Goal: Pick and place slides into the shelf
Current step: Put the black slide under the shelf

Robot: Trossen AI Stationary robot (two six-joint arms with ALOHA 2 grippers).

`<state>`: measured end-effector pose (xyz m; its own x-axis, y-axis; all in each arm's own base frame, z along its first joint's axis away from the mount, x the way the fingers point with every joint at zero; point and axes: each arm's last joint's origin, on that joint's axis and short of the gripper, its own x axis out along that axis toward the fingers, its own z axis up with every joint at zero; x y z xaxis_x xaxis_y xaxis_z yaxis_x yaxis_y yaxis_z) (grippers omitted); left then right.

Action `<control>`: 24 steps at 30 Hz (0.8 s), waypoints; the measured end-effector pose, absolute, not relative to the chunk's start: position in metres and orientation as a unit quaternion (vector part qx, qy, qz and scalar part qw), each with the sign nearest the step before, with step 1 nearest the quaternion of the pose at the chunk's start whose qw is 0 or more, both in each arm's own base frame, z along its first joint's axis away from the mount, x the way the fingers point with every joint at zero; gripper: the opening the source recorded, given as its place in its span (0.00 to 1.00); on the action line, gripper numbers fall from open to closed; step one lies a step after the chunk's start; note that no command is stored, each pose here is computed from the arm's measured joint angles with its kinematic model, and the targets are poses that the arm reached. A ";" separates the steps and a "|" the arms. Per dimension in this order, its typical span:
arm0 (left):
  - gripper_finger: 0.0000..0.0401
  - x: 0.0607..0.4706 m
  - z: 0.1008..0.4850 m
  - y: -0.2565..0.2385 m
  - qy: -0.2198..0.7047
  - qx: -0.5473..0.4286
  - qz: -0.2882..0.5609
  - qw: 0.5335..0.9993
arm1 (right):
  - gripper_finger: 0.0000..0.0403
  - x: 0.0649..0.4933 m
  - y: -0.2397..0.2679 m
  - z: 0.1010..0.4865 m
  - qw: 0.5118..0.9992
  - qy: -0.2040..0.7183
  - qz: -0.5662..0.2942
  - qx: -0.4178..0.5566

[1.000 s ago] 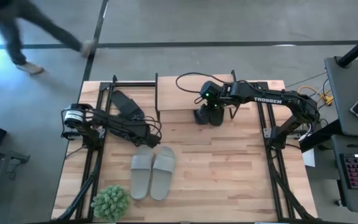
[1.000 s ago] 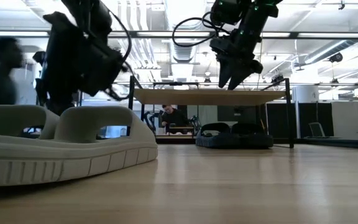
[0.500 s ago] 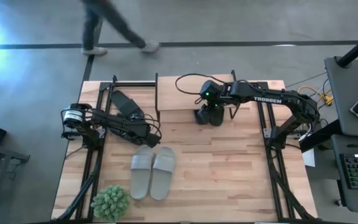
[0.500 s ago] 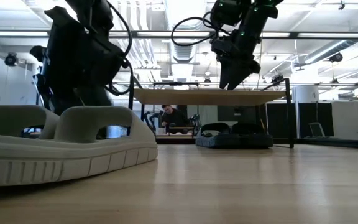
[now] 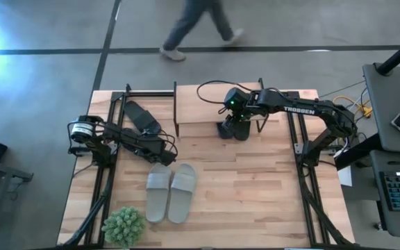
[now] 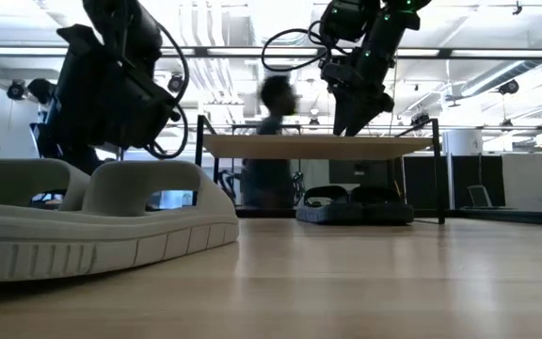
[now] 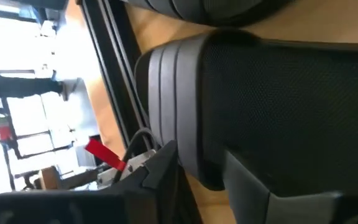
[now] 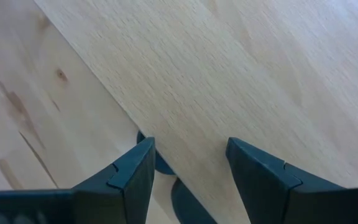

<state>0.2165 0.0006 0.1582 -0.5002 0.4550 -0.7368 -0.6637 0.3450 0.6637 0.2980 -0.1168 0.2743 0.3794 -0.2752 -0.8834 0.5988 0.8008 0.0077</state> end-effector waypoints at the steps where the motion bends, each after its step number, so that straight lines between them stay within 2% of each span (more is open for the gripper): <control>1: 0.30 0.216 0.158 0.000 0.655 -0.082 0.567 0.493 | 0.49 0.298 -0.117 0.274 0.814 0.488 -0.268 0.165; 7: 0.40 0.214 0.155 0.001 0.657 -0.081 0.568 0.490 | 0.49 0.297 -0.120 0.274 0.815 0.491 -0.265 0.159; 12: 0.41 0.203 0.147 0.002 0.661 -0.069 0.578 0.474 | 0.49 0.296 -0.122 0.274 0.814 0.491 -0.267 0.159; 18: 0.33 0.191 0.139 0.003 0.660 -0.056 0.592 0.459 | 0.49 0.297 -0.123 0.275 0.817 0.485 -0.269 0.159; 24: 0.19 0.195 0.136 0.004 0.643 -0.059 0.593 0.481 | 0.49 0.298 -0.124 0.275 0.819 0.479 -0.273 0.158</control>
